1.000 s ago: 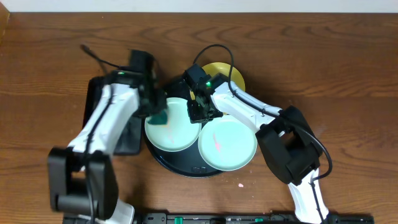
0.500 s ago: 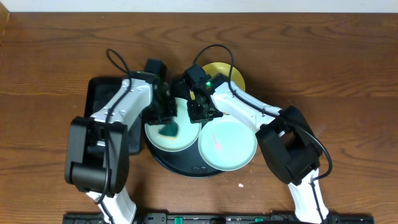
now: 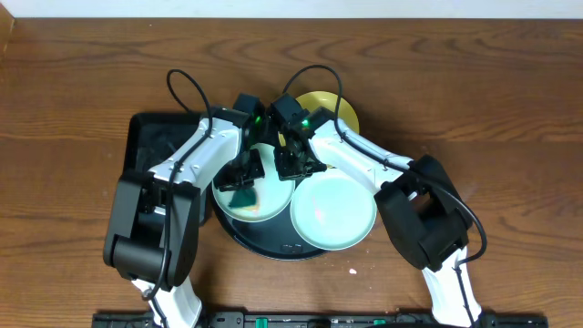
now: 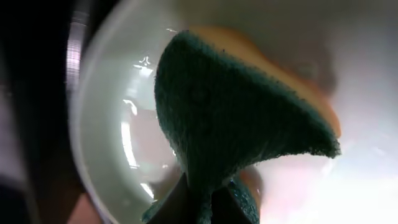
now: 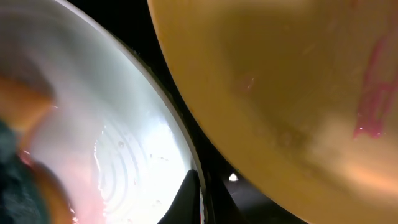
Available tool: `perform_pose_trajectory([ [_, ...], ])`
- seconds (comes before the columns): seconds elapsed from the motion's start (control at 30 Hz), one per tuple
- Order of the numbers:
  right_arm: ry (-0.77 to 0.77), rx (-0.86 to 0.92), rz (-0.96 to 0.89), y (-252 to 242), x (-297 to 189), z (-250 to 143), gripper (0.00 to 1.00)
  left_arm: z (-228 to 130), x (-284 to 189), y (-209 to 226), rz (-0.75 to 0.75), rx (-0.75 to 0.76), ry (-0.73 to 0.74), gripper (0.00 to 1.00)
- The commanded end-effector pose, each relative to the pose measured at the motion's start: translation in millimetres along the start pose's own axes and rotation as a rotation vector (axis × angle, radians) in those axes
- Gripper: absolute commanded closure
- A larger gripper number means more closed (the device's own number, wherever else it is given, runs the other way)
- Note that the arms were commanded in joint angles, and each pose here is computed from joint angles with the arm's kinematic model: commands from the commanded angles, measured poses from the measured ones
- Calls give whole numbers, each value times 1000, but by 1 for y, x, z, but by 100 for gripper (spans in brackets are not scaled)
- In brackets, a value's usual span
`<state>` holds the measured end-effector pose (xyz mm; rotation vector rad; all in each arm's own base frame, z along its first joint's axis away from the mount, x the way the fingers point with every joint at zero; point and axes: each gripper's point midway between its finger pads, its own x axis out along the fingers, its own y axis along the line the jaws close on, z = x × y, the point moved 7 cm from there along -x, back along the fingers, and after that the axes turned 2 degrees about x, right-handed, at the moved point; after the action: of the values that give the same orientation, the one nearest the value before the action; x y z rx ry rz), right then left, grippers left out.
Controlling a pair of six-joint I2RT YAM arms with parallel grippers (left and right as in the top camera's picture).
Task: Clean dirty plates on tray and stack at the side
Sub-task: 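Scrub the pale green plate with the sponge in the left gripper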
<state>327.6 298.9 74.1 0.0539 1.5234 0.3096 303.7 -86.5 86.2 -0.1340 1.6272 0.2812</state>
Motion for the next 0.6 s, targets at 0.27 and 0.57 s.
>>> perform_pose_trajectory([
  [0.27, 23, 6, -17, -5, 11, -3, 99, 29, 6, -20, -147, 125, -128, 93],
  [0.57, 23, 6, -17, -5, 11, -2, 99, -5, -6, -50, -529, 398, 76, 93],
])
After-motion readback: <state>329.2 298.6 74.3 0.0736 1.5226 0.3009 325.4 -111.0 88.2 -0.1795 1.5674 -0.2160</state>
